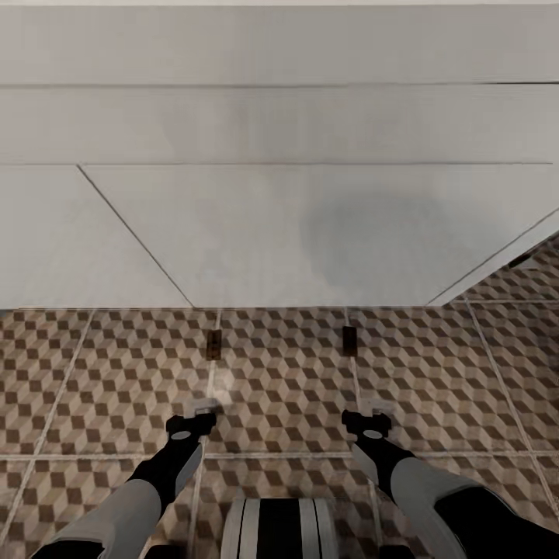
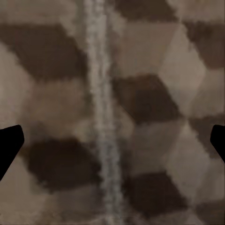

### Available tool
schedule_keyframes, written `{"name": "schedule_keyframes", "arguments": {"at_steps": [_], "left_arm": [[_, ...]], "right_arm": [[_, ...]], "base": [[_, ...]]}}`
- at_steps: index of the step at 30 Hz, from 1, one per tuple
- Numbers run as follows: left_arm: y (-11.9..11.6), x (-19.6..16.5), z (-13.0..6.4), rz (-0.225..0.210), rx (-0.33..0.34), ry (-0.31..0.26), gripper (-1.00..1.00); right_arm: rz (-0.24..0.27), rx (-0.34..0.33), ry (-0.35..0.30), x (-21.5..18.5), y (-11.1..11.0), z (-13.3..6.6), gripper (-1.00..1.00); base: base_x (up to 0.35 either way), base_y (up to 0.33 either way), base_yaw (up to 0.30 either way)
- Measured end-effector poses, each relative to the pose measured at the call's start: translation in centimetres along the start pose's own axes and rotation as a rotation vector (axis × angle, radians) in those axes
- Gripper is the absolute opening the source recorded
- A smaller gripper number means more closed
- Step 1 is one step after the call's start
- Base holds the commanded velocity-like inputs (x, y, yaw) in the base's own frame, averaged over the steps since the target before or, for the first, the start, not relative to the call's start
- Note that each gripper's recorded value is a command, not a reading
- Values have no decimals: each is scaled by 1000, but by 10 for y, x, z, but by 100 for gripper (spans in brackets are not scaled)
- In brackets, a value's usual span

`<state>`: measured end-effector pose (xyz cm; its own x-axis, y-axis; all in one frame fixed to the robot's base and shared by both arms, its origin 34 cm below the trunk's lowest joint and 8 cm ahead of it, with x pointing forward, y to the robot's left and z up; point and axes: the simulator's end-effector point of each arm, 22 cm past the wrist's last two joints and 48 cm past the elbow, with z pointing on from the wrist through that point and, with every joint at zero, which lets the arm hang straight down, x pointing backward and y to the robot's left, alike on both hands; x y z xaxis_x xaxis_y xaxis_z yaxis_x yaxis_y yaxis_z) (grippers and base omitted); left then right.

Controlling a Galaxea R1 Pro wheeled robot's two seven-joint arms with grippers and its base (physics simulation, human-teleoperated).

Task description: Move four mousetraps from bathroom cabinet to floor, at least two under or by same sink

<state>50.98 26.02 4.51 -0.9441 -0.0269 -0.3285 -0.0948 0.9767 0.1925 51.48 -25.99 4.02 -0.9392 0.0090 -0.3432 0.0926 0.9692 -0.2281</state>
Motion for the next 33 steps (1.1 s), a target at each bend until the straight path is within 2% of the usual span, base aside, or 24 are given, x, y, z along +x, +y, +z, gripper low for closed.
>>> {"name": "schedule_keyframes", "arguments": {"at_steps": [17,33], "left_arm": [[-1,0,0,-1,1,-1,100],[-9,0,-2,-4,12,-1,100]], "right_arm": [[-1,3,-1,0,-2,0,100],[-2,0,-2,-1,0,0,100]], "base": [[-323,0,0],[-44,0,0]]}}
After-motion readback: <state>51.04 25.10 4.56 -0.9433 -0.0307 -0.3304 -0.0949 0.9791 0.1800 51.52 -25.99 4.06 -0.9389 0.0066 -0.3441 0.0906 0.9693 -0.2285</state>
